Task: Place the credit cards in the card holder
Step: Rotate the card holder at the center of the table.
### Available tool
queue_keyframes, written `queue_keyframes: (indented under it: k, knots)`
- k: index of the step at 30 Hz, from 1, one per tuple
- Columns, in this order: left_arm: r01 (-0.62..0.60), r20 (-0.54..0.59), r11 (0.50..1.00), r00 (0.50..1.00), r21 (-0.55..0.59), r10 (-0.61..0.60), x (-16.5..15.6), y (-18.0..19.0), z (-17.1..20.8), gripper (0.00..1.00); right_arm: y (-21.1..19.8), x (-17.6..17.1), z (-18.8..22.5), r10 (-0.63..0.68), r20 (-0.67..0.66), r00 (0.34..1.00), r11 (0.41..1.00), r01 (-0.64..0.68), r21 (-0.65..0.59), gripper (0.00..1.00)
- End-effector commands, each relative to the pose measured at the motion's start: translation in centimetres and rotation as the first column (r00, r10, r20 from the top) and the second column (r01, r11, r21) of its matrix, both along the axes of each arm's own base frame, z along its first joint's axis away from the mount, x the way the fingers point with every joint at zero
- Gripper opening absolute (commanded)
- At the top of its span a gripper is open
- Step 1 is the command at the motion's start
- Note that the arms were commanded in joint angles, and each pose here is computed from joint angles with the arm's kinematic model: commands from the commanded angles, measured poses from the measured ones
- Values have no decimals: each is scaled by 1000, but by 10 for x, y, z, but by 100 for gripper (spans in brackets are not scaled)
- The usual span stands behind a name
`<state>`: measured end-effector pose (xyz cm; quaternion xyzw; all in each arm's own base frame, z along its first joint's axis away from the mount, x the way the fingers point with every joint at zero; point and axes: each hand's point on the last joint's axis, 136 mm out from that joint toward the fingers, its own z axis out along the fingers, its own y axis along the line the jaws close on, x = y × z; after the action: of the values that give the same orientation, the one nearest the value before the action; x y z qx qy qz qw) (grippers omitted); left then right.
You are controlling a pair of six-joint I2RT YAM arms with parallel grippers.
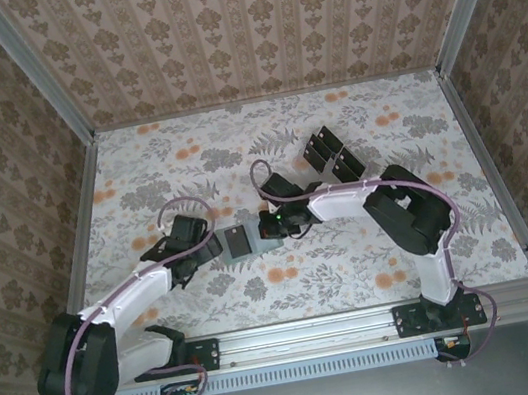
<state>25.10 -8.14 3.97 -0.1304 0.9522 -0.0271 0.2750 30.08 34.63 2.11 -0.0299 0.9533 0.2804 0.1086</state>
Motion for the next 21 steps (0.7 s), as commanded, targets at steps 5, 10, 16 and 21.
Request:
queue_keyframes:
  k: [5, 10, 16, 21]
  knots:
    - [36, -32, 999, 999, 4, -36, -2, -1, -3, 100, -18, -25, 2, -43, -24, 999, 998, 42, -46, 6]
    - [62, -44, 998, 997, -4, -62, -1, -6, -6, 100, -4, -14, 28, -12, 31, 999, 1000, 12, -10, 7]
    - [88, -67, 996, 994, -17, -89, -5, -11, -13, 100, 8, -6, 35, 15, 39, 999, 1000, -15, 4, 6]
    - [99, -83, 995, 991, -20, -101, -8, -13, -19, 100, 12, -5, 33, 23, 37, 999, 1000, -23, 3, 6]
